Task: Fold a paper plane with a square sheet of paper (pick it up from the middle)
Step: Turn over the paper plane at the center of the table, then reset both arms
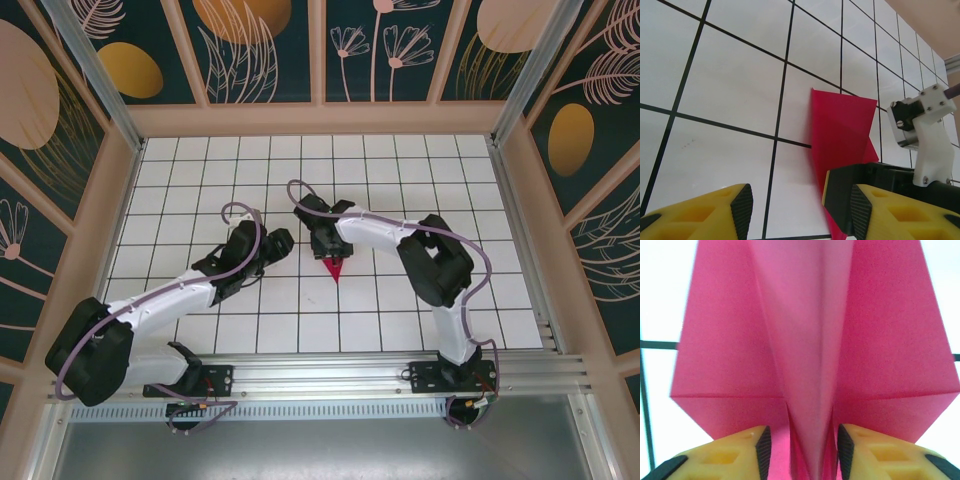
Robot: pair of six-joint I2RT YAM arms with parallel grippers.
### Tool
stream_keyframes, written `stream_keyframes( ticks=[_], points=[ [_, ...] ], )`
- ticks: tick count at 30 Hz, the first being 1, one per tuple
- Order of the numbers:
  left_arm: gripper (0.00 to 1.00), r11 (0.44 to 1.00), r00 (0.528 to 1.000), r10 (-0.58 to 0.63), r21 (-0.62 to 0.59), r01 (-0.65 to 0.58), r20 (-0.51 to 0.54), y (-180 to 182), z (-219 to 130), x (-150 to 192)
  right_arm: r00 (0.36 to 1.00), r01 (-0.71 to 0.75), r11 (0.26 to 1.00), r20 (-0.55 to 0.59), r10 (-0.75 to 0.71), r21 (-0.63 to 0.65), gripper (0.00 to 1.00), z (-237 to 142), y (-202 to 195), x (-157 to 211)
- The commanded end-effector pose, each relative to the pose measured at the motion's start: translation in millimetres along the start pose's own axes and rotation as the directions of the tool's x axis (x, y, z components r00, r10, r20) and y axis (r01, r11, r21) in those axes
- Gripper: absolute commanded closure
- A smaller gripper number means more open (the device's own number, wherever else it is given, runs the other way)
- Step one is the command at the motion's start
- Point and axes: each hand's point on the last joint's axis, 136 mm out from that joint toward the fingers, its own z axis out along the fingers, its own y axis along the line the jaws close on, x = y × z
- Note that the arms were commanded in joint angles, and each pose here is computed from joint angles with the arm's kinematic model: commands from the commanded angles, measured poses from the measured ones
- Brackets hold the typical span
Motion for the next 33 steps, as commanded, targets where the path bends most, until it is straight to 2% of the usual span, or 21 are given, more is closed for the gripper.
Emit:
stream_keyframes(
  ticks=[1,4,7,11,13,15,17,19,22,24,25,26,29,33],
  points=[
    [0.44,1.0,0.999,0.011,-0.009,-0.01,0.053,0.7,-7.8,-13.6,0.997,-0.009,1.0,0.075,0.011,-0.02,0.54,-40.4,-0.5,-17.4],
    [0.43,1.0,0.998,0.017,-0.017,-0.015,0.067,2.0,-10.6,-16.3,0.991,-0.024,0.999,0.128,0.027,-0.024,0.49,-61.5,-3.4,-27.0],
    [0.43,0.999,0.995,0.034,-0.026,-0.032,0.09,2.4,-14.3,-21.3,0.973,-0.041,0.999,0.228,0.047,-0.034,0.47,-96.5,-10.0,-40.1],
    [0.41,0.992,0.98,0.095,-0.1,-0.079,0.172,11.2,-26.4,-39.8,0.887,-0.124,0.992,0.446,0.118,-0.014,0.44,-150.0,-49.3,-59.5],
    [0.33,0.976,0.958,0.161,-0.18,-0.119,0.239,20.2,-38.8,-56.1,0.816,-0.198,0.98,0.558,0.153,0.021,0.43,-176.2,-85.9,-65.4],
    [0.19,0.949,0.919,0.235,-0.281,-0.146,0.317,34.9,-55.8,-75.6,0.73,-0.312,0.947,0.657,0.188,0.076,0.4,-192.7,-135.5,-64.6],
    [0.02,0.915,0.867,0.299,-0.378,-0.142,0.399,53.6,-75.9,-96.6,0.67,-0.407,0.908,0.709,0.221,0.101,0.35,-189.6,-189.4,-60.9],
    [0.01,0.882,0.818,0.357,-0.45,-0.137,0.451,69.9,-90.9,-111.4,0.627,-0.49,0.863,0.736,0.253,0.121,0.35,-180.6,-236.6,-52.4],
    [0.01,0.839,0.777,0.416,-0.528,-0.128,0.473,94.7,-100.3,-124.0,0.586,-0.533,0.828,0.782,0.211,0.177,0.3,-157.0,-288.7,-38.3],
    [0.02,0.801,0.765,0.441,-0.591,-0.099,0.469,112.0,-104.5,-130.3,0.607,-0.497,0.845,0.775,0.176,0.198,0.29,-136.8,-303.4,-30.9],
    [0.01,0.787,0.767,0.447,-0.611,-0.092,0.46,121.4,-103.1,-132.9,0.595,-0.52,0.831,0.781,0.187,0.198,0.28,-128.9,-314.1,-25.0],
    [0.01,0.775,0.767,0.453,-0.626,-0.086,0.455,130.0,-101.5,-136.1,0.598,-0.493,0.85,0.783,0.173,0.188,0.28,-120.7,-314.9,-23.8],
    [0.02,0.724,0.732,0.506,-0.686,-0.073,0.456,146.1,-105.1,-144.9,0.53,-0.419,0.894,0.842,0.098,0.16,0.28,-111.0,-313.8,-21.9],
    [0.02,0.697,0.723,0.545,-0.708,-0.11,0.425,159.9,-96.3,-153.9,0.475,-0.253,0.963,0.879,0.038,0.095,0.28,-104.2,-293.0,-26.3]
  ],
)
